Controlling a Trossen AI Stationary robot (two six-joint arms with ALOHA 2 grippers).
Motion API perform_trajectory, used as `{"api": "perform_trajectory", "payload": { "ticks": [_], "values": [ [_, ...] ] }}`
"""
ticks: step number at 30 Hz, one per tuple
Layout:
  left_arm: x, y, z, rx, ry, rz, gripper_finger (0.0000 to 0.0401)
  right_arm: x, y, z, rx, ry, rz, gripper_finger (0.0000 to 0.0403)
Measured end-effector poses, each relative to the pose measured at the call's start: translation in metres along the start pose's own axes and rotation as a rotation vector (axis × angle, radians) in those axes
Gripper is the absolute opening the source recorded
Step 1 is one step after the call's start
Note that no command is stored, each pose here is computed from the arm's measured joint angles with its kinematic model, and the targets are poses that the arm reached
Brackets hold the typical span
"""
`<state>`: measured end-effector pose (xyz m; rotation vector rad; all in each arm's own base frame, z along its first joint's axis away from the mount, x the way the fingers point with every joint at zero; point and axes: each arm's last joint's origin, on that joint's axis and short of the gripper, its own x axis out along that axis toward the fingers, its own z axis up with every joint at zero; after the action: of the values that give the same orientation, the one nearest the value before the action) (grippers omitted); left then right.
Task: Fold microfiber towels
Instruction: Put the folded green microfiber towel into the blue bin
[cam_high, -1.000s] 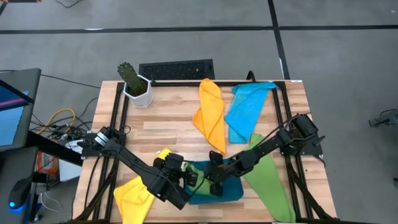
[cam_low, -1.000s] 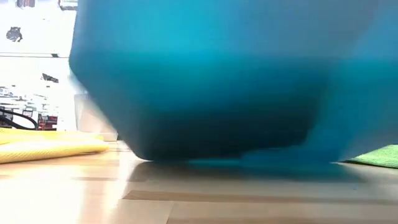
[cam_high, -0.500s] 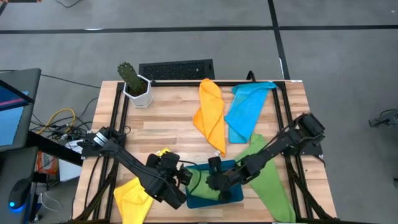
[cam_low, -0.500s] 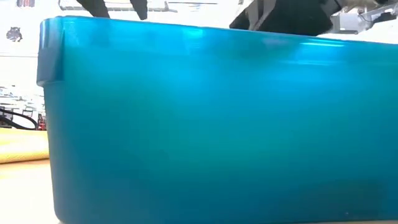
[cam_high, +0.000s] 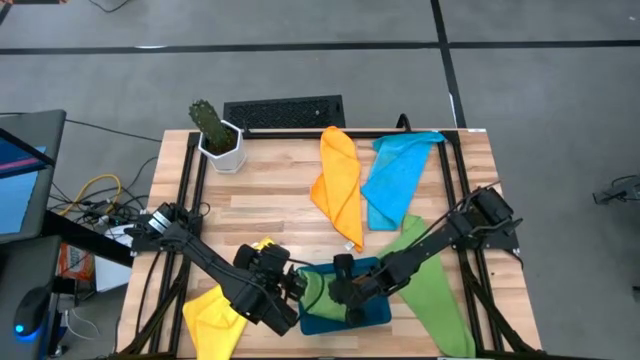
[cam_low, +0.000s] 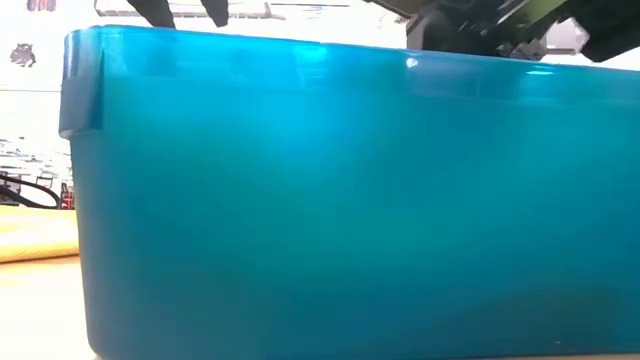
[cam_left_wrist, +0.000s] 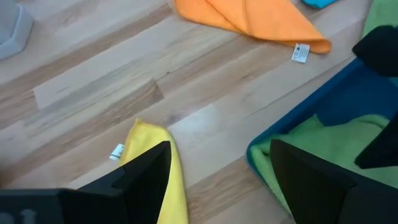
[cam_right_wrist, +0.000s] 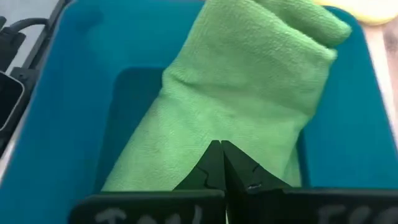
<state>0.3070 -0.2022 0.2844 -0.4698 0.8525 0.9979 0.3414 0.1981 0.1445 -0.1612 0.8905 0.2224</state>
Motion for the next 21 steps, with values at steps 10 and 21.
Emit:
{"api": "perform_trajectory", "payload": {
  "ticks": [10, 21],
  "values": [
    [-0.001, 0.0, -0.001, 0.04, -0.004, -0.003, 0.0267, 0.016, 0.003, -0.013, -0.009, 0.07, 0.006, 0.0009],
    [-0.001, 0.0, -0.001, 0.073, -0.006, -0.003, 0.0267, -0.006, 0.005, -0.031, -0.042, 0.313, 0.012, 0.0009]
  ]
}}
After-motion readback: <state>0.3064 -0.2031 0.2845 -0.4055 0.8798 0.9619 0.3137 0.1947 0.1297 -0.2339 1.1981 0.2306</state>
